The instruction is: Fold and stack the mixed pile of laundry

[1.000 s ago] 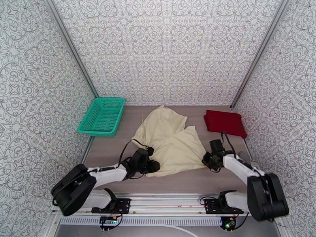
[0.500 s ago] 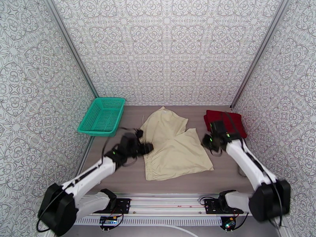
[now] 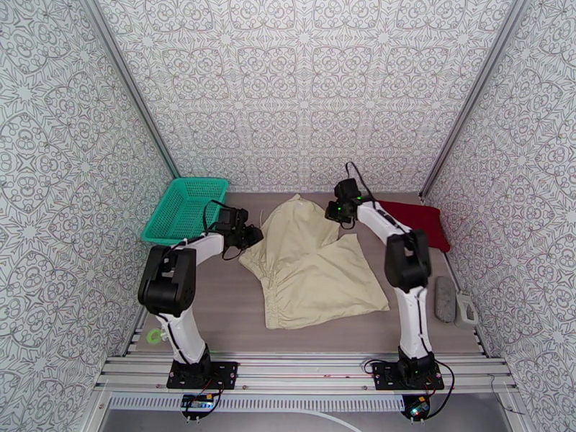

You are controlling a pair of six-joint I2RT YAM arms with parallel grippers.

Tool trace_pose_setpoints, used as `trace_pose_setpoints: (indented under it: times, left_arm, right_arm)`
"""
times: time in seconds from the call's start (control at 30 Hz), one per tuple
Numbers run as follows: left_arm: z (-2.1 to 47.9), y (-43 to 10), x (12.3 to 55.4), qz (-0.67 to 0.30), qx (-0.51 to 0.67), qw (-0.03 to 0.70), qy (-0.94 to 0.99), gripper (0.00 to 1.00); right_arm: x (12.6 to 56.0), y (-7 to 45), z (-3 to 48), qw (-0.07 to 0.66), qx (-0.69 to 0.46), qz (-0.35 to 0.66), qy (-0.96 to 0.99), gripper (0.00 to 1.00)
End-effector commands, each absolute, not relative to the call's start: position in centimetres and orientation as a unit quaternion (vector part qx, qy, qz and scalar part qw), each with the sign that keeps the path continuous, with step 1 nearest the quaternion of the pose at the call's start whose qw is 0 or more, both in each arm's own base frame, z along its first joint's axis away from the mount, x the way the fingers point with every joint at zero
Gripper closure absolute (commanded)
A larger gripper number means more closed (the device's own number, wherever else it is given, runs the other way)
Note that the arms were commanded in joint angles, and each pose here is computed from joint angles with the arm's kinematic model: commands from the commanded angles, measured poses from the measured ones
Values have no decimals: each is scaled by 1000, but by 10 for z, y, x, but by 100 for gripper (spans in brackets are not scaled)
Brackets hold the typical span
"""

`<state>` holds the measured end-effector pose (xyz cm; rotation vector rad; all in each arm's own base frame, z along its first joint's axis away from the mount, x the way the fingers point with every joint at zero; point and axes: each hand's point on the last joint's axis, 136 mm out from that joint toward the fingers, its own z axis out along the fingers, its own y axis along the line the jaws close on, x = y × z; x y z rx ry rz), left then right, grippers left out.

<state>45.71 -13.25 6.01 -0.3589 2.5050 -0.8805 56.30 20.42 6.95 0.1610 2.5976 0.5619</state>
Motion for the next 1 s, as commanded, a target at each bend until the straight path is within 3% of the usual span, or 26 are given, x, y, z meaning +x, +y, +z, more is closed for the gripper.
trace_pose_setpoints:
  times: [0.0,0.33,0.5,0.67,0.8,0.97]
  left_arm:
    - [48,-126,453,-318,-137,217,913,83]
    - [16,-93,432,-276,-171,182,928,84]
    - [15,-92,429,-273,-168,178,930,84]
    - [46,-89,434,-278,-156,207,925,82]
    - [97,-101,440,-294,-118,242,917,65]
    - [131,-128,428,-295,-85,260,915,67]
  right_arm:
    - [562,183,39,194,109,182,958,90]
    - [525,102,2,140,223,124,957,90]
    - [513,101,7,130,225,155,953,87]
    - [513,110,35,144,199,183,952,83]
    - [523,130,73,180,152,235,943,81]
    - [535,168,102,221,89,257,937,80]
